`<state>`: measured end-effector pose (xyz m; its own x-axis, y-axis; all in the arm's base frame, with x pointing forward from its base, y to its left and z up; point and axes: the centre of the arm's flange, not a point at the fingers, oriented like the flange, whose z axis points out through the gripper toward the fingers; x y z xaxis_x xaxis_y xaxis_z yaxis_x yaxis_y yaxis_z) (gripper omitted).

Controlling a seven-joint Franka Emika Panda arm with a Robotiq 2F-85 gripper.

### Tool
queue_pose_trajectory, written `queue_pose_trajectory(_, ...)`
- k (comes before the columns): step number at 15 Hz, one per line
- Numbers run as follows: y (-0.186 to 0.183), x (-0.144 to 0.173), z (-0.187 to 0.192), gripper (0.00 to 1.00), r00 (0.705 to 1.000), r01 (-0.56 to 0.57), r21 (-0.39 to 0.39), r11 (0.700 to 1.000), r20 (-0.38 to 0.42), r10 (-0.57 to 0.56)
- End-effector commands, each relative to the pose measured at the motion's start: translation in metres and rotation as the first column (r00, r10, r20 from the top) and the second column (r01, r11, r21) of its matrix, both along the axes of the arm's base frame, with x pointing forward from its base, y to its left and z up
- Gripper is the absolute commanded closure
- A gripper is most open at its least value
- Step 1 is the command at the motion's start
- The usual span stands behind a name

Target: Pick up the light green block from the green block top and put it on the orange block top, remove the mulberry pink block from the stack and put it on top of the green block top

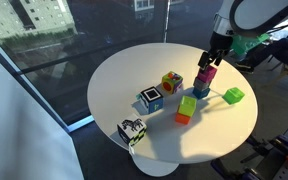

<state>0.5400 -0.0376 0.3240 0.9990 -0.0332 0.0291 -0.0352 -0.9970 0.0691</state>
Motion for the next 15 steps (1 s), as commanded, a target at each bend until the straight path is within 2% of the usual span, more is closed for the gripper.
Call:
queue_pose_trajectory(1, -0.001, -0.001, -0.003, 0.0, 1.0, 0.006, -0.022, 1.0, 0.012, -0.006)
queue_pose_trajectory(7, -0.003, 0.0, -0.012, 0.0, 1.0, 0.01, -0.022, 1.0, -0.005, -0.01)
queue_pose_trajectory(8, -0.003, 0.0, -0.014, 0.08, 1.0, 0.012, -0.025, 1.0, -0.007, -0.012)
queue_pose_trajectory(9, -0.003, 0.001, -0.015, 0.26, 1.0, 0.012, -0.026, 1.0, -0.011, -0.012)
queue_pose_trajectory(11, -0.002, 0.001, -0.017, 0.44, 1.0, 0.009, -0.028, 1.0, -0.017, -0.009)
queue_pose_trajectory(14, 0.001, 0.0, -0.015, 0.68, 1.0, -0.001, -0.026, 1.0, -0.019, 0.0)
queue_pose_trajectory(15, 0.001, -0.002, -0.012, 0.69, 1.0, -0.005, -0.024, 1.0, -0.015, 0.004)
